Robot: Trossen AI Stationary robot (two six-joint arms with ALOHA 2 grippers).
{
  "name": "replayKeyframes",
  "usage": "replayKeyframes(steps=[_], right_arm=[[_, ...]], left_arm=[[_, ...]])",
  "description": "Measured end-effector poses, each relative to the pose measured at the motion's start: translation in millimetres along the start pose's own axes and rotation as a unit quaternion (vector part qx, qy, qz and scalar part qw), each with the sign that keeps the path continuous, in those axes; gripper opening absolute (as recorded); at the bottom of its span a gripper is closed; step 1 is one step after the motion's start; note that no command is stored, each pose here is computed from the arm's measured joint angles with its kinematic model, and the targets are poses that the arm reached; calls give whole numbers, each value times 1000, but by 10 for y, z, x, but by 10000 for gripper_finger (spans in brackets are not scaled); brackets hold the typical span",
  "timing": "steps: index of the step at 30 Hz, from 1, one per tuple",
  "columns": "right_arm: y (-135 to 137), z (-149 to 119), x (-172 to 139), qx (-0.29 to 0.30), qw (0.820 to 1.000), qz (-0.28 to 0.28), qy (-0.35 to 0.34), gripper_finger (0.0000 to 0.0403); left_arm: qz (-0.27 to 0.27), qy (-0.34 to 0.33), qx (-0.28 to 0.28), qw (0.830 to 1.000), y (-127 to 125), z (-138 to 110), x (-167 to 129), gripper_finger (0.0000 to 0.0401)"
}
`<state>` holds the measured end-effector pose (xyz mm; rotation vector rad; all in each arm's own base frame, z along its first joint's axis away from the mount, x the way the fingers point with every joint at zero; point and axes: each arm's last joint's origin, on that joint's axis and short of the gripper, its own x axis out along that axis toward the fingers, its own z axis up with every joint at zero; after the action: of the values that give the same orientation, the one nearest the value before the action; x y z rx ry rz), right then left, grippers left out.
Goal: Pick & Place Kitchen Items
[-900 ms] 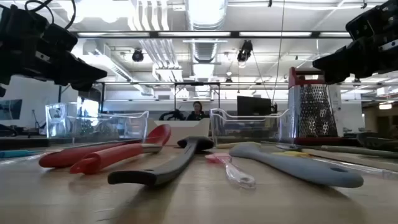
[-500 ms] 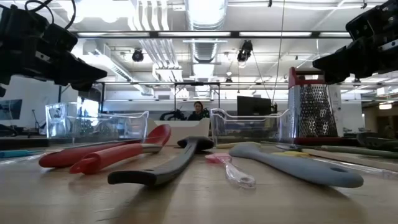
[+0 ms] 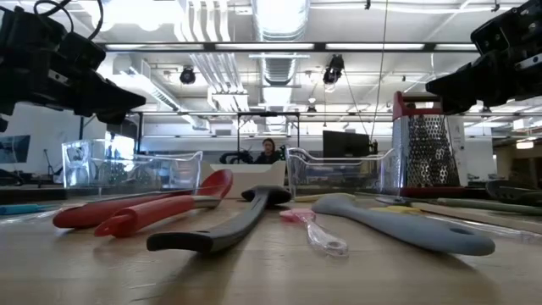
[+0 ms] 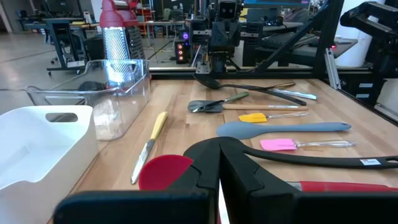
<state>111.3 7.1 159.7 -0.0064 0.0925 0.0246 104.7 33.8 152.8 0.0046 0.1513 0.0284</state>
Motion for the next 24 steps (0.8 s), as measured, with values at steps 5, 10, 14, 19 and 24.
replayKeyframes(steps=[5, 10, 14, 19, 24], right_arm=[[0, 0, 0, 0, 1000, 0, 0, 8], [0, 0, 0, 0, 1000, 0, 0, 8], [0, 11, 0, -1, 1000, 0, -5, 8], [0, 42, -1, 3, 1000, 0, -21, 8], [0, 188, -16, 61, 993, 6, -97, 8]], left_arm=[[0, 0, 0, 1000, 0, 0, 0, 10], [0, 0, 0, 1000, 0, 1, 0, 10], [0, 0, 0, 1000, 0, 0, 0, 10], [0, 0, 0, 1000, 0, 0, 0, 10], [0, 0, 0, 1000, 0, 1, 0, 10]])
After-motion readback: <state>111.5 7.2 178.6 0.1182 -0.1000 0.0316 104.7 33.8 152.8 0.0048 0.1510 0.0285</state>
